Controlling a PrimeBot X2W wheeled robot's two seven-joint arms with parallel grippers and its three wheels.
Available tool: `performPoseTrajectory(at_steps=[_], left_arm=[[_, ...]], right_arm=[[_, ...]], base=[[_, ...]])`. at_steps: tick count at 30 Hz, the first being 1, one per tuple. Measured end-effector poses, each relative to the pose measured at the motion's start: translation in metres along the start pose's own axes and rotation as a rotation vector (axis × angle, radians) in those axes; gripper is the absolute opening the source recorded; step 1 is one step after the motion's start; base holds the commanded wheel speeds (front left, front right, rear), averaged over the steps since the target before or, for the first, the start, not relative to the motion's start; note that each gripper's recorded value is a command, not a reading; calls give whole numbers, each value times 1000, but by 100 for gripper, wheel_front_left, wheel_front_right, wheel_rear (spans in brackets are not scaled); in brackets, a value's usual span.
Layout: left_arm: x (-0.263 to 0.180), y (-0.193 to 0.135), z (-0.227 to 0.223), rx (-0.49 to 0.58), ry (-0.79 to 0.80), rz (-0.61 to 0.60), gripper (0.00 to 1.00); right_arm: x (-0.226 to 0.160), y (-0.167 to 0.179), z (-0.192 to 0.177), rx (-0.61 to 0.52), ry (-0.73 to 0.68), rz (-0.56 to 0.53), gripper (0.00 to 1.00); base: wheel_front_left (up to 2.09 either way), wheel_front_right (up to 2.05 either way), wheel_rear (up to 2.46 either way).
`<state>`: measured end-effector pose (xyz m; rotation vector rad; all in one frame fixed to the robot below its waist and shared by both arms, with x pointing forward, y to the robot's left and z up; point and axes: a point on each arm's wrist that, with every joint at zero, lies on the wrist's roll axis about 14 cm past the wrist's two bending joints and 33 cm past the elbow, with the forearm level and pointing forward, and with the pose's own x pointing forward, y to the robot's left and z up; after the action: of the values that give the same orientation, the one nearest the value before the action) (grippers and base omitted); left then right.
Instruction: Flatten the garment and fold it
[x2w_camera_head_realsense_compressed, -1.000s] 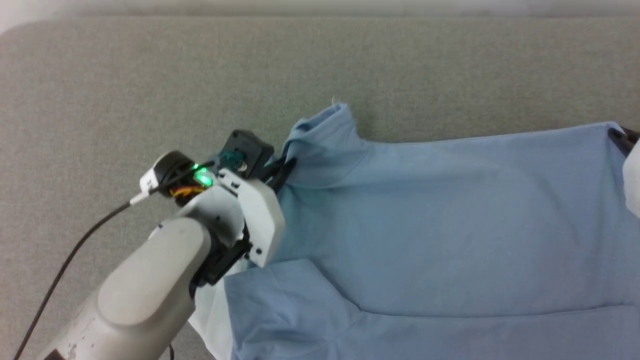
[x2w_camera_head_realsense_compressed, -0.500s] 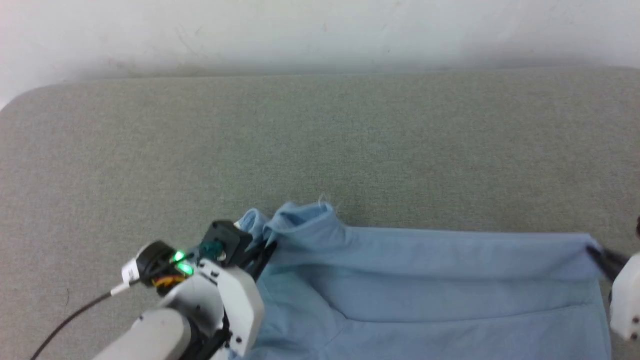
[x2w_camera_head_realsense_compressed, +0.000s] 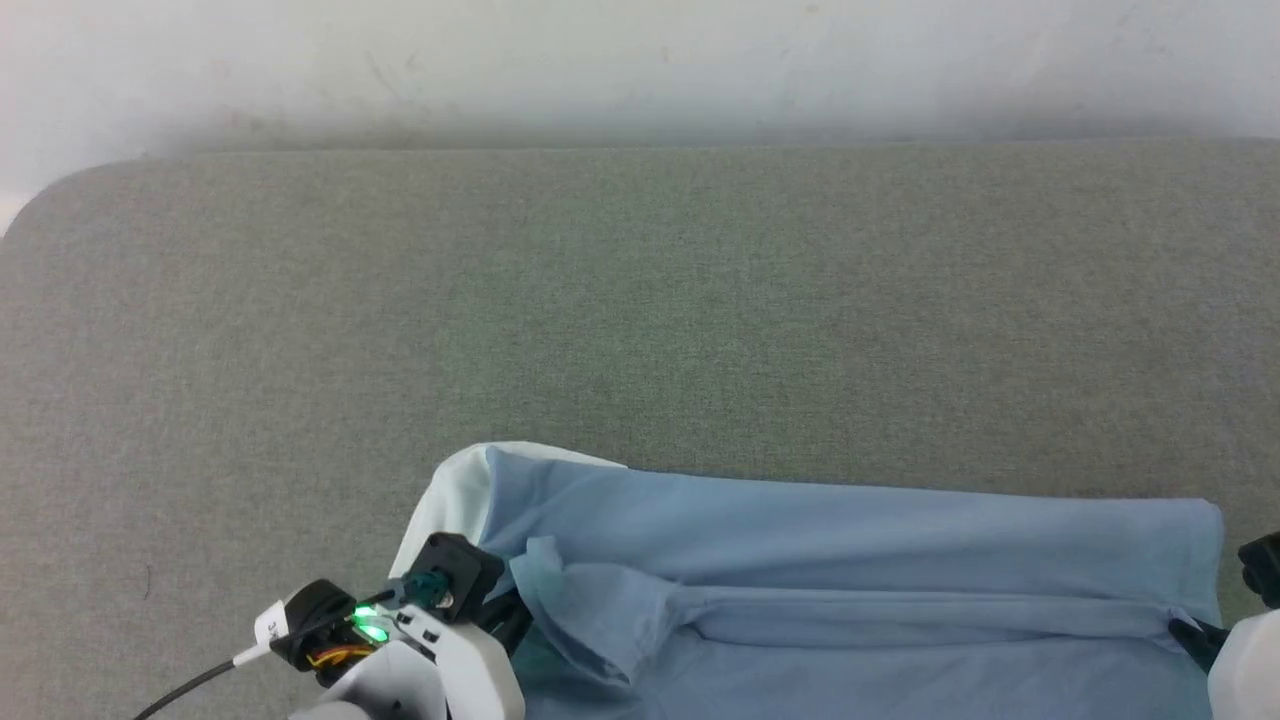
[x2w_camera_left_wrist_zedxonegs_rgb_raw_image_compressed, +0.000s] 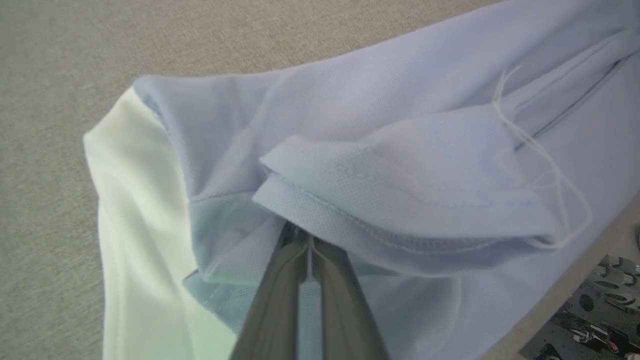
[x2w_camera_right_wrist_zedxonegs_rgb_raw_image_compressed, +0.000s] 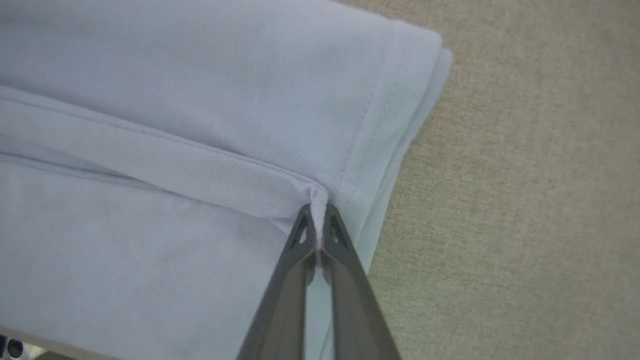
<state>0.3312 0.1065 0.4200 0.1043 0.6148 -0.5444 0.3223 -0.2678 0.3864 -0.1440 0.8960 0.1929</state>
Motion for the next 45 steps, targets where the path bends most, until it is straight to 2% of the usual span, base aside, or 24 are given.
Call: performPoseTrajectory(at_steps=[9,10,11,16,20,24,30,33,35,38,41,45], left_arm=[[8,0,-25,9,48,-11,0],[8,0,-26,8,47,-8,38],[8,0,-25,7,39,-5,100],[5,5,-17,0,-15,18,100],[-6,11,-1,-69,-116,65,100],[-23,27,7,-143,-225,164,100],[-54,60,37,-285,-514,345,100],[-65,70,50,-340,-606,394,100],[-76,78,62,-331,-672,441,100],[-97,92,80,-263,-767,538,100],[-105,90,82,-209,-794,584,100],[-110,88,75,-200,-798,620,100]], right_arm=[[4,-3,-9,-32,36,-14,0],[4,-3,-6,-32,23,-15,25],[3,-4,-5,-24,10,-20,100],[-5,-6,10,33,-75,-24,100],[-19,-6,33,97,-180,-20,100],[-36,-11,48,153,-263,-41,100],[-45,-11,41,265,-296,-80,100],[-41,-8,28,325,-275,-100,100],[-39,-9,22,366,-270,-122,100],[-35,-12,10,423,-250,-157,100],[-29,-13,-4,449,-213,-188,100],[-18,-9,-22,497,-160,-192,100]], base=[[0,0,0],[0,0,0],[0,0,0],[0,0,0],[0,0,0],[0,0,0],[0,0,0],[0,0,0],[0,0,0],[0,0,0],[0,0,0],[0,0,0]])
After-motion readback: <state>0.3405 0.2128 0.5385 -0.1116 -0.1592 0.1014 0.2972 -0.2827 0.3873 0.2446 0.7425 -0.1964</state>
